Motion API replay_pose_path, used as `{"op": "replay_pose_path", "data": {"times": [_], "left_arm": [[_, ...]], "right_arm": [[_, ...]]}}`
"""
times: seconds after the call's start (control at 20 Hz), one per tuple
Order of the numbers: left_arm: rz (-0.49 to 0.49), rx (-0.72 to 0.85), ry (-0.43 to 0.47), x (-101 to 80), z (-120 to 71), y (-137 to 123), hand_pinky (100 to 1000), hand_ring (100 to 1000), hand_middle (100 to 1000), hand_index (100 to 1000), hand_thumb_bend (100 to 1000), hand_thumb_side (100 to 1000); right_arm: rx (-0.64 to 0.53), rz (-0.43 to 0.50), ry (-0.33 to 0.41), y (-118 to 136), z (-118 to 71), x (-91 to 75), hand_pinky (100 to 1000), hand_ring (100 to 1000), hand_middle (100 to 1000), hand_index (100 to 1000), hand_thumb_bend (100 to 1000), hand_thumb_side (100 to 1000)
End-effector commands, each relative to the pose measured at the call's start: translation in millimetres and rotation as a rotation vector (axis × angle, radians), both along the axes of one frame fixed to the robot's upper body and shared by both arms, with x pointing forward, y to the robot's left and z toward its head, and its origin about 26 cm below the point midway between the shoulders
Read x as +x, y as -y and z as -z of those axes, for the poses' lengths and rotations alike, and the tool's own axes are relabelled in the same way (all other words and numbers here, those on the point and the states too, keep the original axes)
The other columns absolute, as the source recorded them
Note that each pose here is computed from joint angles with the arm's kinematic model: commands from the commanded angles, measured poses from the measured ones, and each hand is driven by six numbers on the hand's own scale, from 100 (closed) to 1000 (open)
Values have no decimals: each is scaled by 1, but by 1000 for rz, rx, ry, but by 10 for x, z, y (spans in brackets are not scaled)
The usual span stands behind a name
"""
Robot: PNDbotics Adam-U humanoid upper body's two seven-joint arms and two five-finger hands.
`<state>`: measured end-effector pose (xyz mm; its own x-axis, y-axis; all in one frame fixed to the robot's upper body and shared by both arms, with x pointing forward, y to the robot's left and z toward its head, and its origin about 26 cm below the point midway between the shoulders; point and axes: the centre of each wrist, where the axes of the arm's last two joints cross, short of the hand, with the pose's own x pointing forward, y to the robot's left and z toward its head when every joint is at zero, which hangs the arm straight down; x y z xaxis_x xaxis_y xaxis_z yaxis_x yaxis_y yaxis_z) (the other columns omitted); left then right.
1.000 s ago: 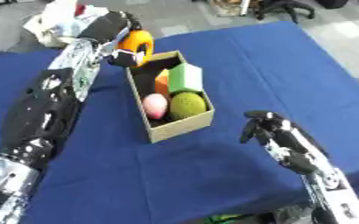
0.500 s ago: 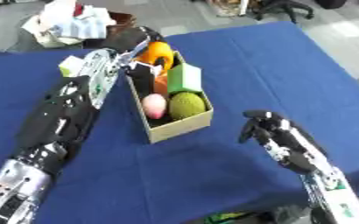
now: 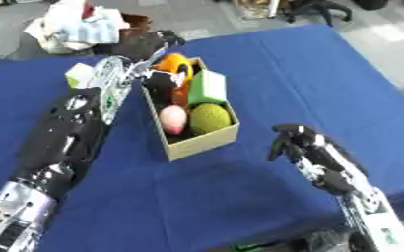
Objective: Pick up objects on the table and place them in the box.
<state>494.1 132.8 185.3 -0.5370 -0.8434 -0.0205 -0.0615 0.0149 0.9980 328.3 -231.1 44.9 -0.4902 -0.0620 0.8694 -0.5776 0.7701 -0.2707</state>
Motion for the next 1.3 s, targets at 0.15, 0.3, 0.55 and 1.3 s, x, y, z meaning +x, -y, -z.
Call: {"op": "replay_pose_path", "data": {"times": [0.15, 0.3, 0.55, 1.3], "left_arm": [[20, 53, 52, 10, -196, -56, 900, 895, 902, 942, 266, 820], [-14, 23, 78, 22, -249, -141, 880, 872, 869, 927, 211, 729], [-122, -66, 110, 67, -396, -435, 843, 827, 796, 896, 100, 299], [-607, -151, 39, 202, -18, -1216, 861, 845, 858, 937, 102, 497]], "right_arm": [[-2, -3, 24, 17, -66, 18, 586, 575, 563, 827, 100, 453], [-2, -1, 23, 20, -65, 18, 587, 575, 562, 827, 100, 446], [-5, 5, 20, 36, -58, 16, 587, 575, 562, 827, 100, 452], [-8, 12, 21, 53, -58, 18, 587, 574, 562, 827, 100, 449]]}}
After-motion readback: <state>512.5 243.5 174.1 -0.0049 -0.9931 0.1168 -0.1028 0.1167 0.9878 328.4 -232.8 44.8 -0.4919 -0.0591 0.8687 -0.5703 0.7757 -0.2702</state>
